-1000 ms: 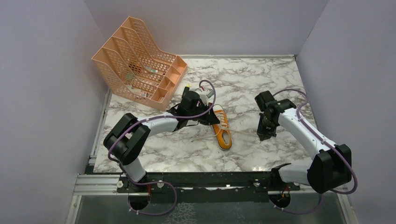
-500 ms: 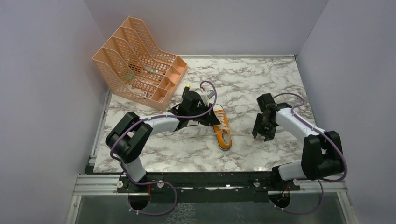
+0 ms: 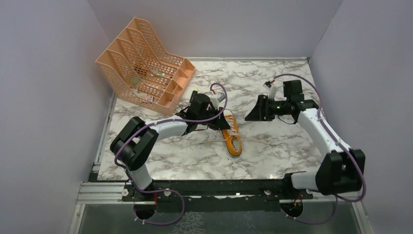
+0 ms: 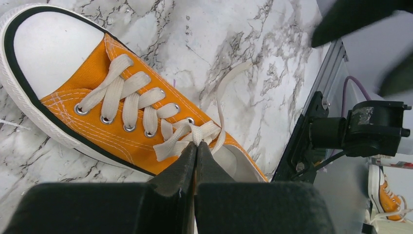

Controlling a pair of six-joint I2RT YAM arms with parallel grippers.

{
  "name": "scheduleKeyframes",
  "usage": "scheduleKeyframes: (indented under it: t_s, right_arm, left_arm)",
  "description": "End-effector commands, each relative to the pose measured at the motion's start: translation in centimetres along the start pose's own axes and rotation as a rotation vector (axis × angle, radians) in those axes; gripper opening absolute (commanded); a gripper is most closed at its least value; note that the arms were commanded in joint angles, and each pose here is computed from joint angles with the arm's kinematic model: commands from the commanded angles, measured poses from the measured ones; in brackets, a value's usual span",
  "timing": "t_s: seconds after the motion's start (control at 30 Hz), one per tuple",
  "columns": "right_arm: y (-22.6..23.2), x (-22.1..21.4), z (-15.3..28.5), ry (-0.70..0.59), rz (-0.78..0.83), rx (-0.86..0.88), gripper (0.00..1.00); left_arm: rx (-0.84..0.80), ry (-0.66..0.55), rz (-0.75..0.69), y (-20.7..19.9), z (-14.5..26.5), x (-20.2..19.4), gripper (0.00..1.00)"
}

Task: Tie the shoes

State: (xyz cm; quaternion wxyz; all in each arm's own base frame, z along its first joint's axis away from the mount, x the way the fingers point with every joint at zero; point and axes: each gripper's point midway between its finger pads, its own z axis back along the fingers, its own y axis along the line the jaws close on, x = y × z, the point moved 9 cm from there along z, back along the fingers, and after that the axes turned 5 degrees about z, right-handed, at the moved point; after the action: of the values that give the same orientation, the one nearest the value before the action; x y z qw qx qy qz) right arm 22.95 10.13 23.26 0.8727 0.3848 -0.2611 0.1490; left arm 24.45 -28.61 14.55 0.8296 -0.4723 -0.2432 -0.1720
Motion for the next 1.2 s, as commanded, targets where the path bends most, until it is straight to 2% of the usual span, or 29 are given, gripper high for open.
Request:
scheduleKeyframes:
  t_s: [0.0, 0.07, 0.3, 0.6, 0.87, 1.17]
  right_arm:
    - [-3.3, -1.6, -1.5, 0.019, -0.068, 0.246, 0.57]
    - [-4.2, -2.5, -1.9, 0.011, -0.061, 0.184, 0.57]
    - [-6.1, -5.1, -4.3, 0.037, -0.14, 0.25, 0.48]
    - [-7.9, -4.5, -6.2, 0.03, -0.106, 0.226, 0.48]
    - [-7.5, -6.1, -8.4, 0.119, -0.141, 0.343, 0.42]
    - [-6.9, -7.0, -7.8, 0.106, -0.139, 0.347, 0.35]
  left_arm:
    - [-0.054, -0.009, -0.025, -0.8, 0.0, 0.7, 0.0]
    - [-0.061, -0.01, -0.023, -0.9, 0.0, 0.7, 0.0]
    - [-0.057, -0.013, -0.024, -0.8, -0.1, 0.7, 0.0]
    - [-0.052, -0.006, -0.028, -0.9, 0.1, 0.7, 0.0]
    - [-0.052, -0.008, -0.025, -0.9, 0.1, 0.8, 0.0]
    - [-0.051, -0.007, -0.024, -0.9, 0.4, 0.4, 0.0]
